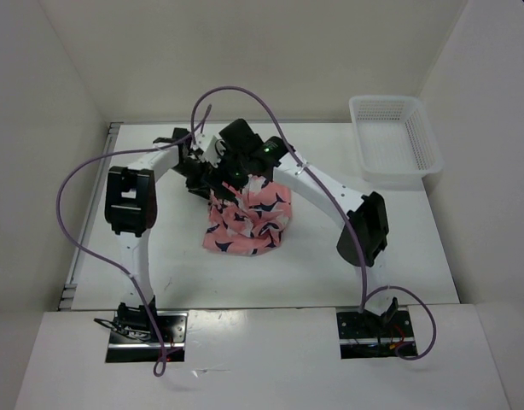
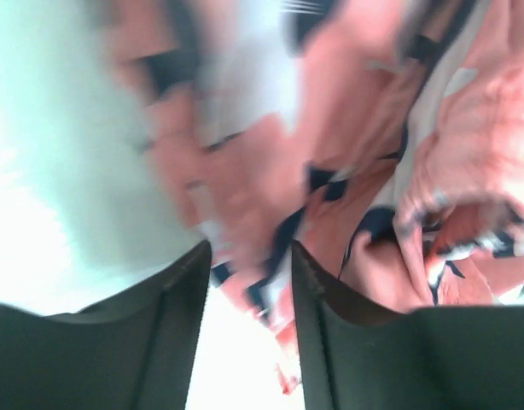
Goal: Fold and stack the shorts
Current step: Fold the shorts
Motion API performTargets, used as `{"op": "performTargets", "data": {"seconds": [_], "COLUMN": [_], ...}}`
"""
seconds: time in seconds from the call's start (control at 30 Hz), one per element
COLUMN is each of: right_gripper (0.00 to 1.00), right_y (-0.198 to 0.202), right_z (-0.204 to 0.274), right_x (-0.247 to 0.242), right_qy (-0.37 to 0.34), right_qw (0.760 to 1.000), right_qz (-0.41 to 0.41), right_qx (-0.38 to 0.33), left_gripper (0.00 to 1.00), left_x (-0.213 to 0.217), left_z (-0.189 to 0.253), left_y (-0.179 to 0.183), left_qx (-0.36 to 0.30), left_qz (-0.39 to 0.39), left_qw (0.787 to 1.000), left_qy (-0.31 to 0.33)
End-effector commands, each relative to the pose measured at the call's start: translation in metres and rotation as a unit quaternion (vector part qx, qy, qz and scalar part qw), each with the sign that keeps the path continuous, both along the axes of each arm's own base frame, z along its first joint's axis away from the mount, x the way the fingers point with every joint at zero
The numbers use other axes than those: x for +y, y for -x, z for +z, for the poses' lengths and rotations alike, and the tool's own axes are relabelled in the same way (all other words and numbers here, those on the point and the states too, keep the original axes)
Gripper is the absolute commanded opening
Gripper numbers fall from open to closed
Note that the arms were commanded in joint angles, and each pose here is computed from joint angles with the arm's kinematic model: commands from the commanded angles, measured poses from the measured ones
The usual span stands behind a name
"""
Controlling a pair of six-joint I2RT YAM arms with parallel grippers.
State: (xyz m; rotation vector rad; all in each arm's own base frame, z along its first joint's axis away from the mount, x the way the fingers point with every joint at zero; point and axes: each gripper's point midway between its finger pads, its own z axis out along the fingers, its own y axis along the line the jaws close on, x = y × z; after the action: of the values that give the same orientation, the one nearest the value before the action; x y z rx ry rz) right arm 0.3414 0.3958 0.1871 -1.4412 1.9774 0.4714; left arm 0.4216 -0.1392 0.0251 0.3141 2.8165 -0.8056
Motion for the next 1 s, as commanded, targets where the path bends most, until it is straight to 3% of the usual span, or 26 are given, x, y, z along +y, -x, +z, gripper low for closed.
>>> {"op": "performTargets", "data": {"seconds": [0.0, 0.17, 0.3, 0.43, 0.53, 0.67, 0.87, 0.97], "right_gripper": [0.83, 0.81, 0.77, 0.77, 0.75, 0.67, 0.53, 0.52], "right_y": [-0.003, 0.004, 0.038, 0.052, 0.051, 0.055, 0.057, 0.058], "right_z": [0.068, 0.038, -0.032, -0.063, -0.075, -0.087, -0.109, -0.112], "right_x": [0.021, -0.035, -0.097, -0.120, -0.122, -0.116, -0.121, -0.117], "right_qy": [-0.085, 0.003, 0.094, 0.121, 0.118, 0.105, 0.086, 0.078], "right_qw": [0.995, 0.995, 0.992, 0.989, 0.989, 0.991, 0.987, 0.987], "right_qz": [-0.009, -0.038, -0.053, -0.057, -0.065, -0.077, -0.136, -0.140], "right_qx": [-0.046, -0.088, -0.063, -0.061, -0.064, -0.041, -0.010, -0.002], "left_gripper": [0.52, 0.62, 0.65, 0.70, 0.76, 0.83, 0.84, 0.85], "left_x": [0.049, 0.089, 0.101, 0.072, 0.041, 0.011, -0.018, -0.026], "left_z": [0.005, 0.035, 0.056, 0.113, 0.128, 0.106, 0.075, 0.054], "left_y": [-0.019, -0.028, -0.024, -0.027, -0.024, -0.027, -0.056, -0.062], "left_qx": [-0.034, -0.064, -0.064, -0.106, -0.120, -0.115, -0.119, -0.113], "left_qz": [0.035, 0.078, 0.092, 0.067, 0.034, 0.002, -0.025, -0.032], "left_qw": [0.997, 0.990, 0.989, 0.992, 0.992, 0.993, 0.993, 0.993], "left_qy": [-0.067, -0.097, -0.098, -0.026, 0.003, 0.007, 0.000, -0.014]}}
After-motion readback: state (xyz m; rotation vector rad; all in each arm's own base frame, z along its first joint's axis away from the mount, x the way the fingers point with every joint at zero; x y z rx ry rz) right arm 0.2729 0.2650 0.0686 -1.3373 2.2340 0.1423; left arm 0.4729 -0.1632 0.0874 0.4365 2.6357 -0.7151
